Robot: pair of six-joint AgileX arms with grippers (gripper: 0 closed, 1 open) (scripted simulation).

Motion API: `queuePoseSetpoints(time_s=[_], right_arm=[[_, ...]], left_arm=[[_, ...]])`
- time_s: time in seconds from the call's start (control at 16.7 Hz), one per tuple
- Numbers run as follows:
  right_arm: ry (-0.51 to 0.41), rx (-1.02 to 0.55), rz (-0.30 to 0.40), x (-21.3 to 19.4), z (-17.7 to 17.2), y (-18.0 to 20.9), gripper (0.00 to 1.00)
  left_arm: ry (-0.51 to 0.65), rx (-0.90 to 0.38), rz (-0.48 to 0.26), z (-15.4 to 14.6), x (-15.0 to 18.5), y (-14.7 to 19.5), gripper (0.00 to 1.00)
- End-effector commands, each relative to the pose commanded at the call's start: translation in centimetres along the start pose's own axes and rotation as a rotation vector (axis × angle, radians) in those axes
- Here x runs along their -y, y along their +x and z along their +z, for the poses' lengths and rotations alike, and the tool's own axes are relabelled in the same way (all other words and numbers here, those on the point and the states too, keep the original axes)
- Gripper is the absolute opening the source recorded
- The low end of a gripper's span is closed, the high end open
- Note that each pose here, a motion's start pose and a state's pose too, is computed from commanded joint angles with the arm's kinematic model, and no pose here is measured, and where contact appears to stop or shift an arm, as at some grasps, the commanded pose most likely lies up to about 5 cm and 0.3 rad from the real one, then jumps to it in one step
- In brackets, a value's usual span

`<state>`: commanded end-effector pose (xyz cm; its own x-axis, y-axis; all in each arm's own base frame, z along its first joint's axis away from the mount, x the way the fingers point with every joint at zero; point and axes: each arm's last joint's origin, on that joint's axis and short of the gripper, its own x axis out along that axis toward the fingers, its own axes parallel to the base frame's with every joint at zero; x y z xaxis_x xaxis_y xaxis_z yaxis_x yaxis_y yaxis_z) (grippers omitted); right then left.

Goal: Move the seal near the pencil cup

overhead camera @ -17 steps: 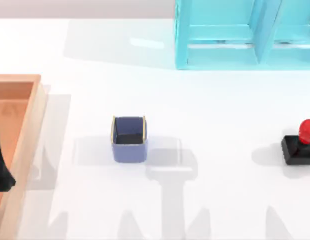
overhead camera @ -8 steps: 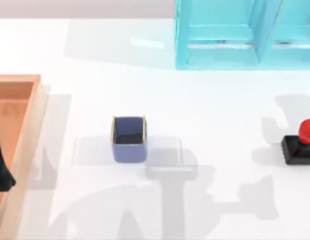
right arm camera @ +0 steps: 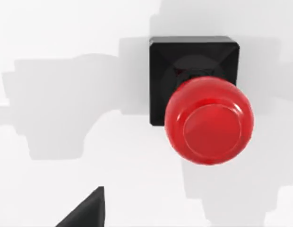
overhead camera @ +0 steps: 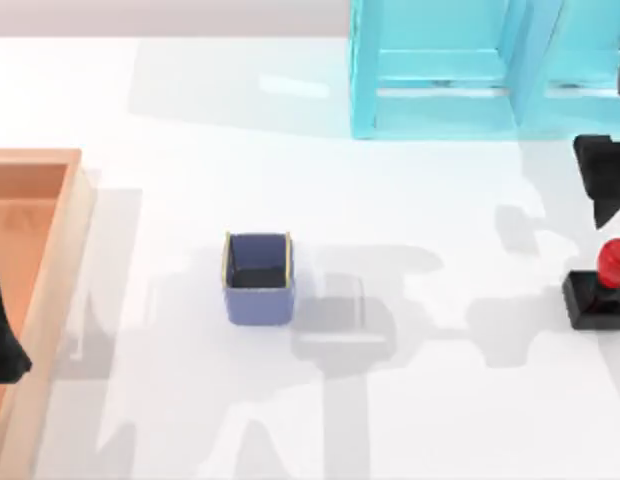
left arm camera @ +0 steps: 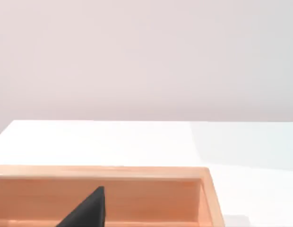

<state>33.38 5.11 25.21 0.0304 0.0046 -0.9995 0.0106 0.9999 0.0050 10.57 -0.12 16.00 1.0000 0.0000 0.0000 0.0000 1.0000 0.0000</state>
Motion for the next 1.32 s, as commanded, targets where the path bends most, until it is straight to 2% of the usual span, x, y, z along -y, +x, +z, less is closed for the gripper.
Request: queuePoseSetpoints(time_s=[0.54, 1.02, 1.32], right_arm=[[0.001, -0.031, -0.005, -0.2, 0.8, 0.7, 1.0], [-0.001, -0.023, -0.004, -0.3, 0.7, 9.3, 1.0], [-0.001, -0.03, -0.005, -0.3, 0.5, 10.2, 1.0]], left_arm=[[0.0, 0.0, 0.0, 0.0, 0.0, 0.0, 1.0], [0.0, 0.0, 0.0, 0.0, 0.0, 0.0, 1.0], [0.0, 0.0, 0.0, 0.0, 0.0, 0.0, 1.0]])
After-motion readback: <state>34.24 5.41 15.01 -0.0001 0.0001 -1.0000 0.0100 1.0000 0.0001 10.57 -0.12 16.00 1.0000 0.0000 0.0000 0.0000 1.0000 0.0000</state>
